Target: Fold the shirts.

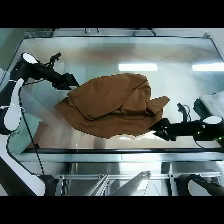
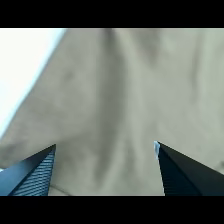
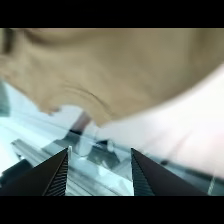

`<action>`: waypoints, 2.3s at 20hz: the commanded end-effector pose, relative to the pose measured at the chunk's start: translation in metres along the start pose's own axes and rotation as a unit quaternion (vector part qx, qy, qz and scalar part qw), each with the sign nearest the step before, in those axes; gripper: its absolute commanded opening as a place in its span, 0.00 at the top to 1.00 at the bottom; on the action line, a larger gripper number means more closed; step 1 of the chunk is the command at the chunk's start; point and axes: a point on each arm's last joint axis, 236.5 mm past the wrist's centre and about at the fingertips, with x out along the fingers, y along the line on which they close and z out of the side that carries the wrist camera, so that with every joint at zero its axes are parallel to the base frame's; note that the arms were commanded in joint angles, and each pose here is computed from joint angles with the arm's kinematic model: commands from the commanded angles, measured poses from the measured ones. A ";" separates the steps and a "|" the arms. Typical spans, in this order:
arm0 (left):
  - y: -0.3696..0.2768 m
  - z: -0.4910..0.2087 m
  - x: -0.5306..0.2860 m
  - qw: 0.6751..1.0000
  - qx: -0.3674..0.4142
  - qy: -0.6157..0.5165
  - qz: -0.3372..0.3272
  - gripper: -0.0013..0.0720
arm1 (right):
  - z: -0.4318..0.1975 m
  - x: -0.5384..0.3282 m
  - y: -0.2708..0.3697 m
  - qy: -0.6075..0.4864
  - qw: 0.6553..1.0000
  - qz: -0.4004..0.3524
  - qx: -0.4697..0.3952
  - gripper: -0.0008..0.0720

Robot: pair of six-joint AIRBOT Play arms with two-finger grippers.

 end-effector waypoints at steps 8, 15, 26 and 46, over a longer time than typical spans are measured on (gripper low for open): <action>0.054 0.022 -0.011 0.995 -0.086 -0.043 0.007 0.01 | 0.032 0.049 -0.022 -0.127 0.990 -0.041 0.038 0.42; 0.055 -0.002 0.044 0.993 -0.112 0.018 -0.036 0.01 | 0.031 0.056 -0.012 -0.123 0.992 -0.018 0.031 0.95; 0.014 0.024 -0.039 0.983 -0.085 -0.060 -0.150 0.97 | 0.087 0.006 -0.002 -0.149 0.988 -0.039 -0.031 0.95; 0.073 -0.169 -0.105 0.945 -0.273 -0.114 -0.139 0.54 | 0.264 -0.126 0.032 -0.097 0.990 0.009 -0.097 0.58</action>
